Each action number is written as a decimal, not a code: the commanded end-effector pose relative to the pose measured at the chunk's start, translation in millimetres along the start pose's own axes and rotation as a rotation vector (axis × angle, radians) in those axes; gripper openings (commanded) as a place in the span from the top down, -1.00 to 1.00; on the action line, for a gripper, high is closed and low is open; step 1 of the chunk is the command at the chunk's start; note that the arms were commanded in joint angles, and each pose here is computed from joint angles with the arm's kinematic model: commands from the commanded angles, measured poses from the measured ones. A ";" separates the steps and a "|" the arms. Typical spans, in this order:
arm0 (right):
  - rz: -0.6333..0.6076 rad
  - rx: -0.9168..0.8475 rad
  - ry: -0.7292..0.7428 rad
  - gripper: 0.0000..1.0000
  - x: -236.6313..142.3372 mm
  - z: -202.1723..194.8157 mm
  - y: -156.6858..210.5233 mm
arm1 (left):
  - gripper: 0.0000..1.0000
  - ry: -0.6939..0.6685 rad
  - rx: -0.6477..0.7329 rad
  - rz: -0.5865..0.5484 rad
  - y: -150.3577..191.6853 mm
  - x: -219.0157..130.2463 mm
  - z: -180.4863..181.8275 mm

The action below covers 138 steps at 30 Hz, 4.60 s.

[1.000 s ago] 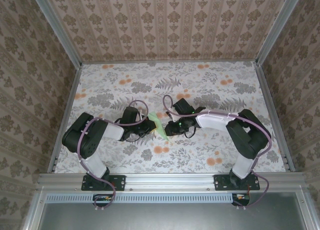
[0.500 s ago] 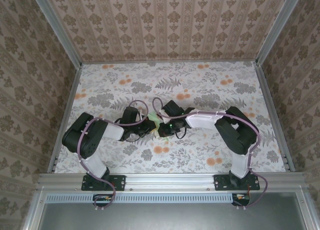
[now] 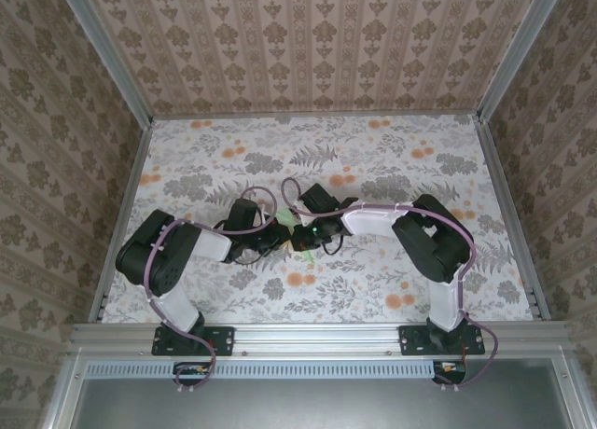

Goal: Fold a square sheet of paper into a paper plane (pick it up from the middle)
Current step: Fold the wing for the fifth time at the center of the table.

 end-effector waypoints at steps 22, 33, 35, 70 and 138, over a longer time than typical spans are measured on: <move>0.079 0.037 -0.067 0.88 -7.7 -16.6 81.6 | 1.00 -0.279 -0.069 -0.046 2.9 -3.3 55.4; 0.048 0.019 -0.055 0.88 -6.2 -16.2 62.8 | 1.00 -0.156 0.070 -0.036 -5.2 -7.9 10.5; 0.042 0.011 -0.042 0.88 -5.7 -18.4 58.7 | 1.00 -0.115 0.117 -0.044 -5.2 -13.1 -4.2; -0.107 -0.010 -0.010 0.84 -21.7 -11.1 -1.0 | 1.00 -0.245 0.152 -0.006 -0.9 10.3 7.5; 0.161 0.017 0.042 0.89 -7.9 -28.8 93.5 | 1.00 -0.363 0.118 -0.154 -71.5 -38.3 47.9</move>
Point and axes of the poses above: each hand's point on the last joint's axis, 136 mm out from that joint toward the fingers, its own x axis out along the fingers, its own z axis along the line the jaws close on, y = z × x, the point moved 7 cm from there along -x, back along the fingers, and after that the axes turned 11 degrees about -x, right-handed, at the moved point
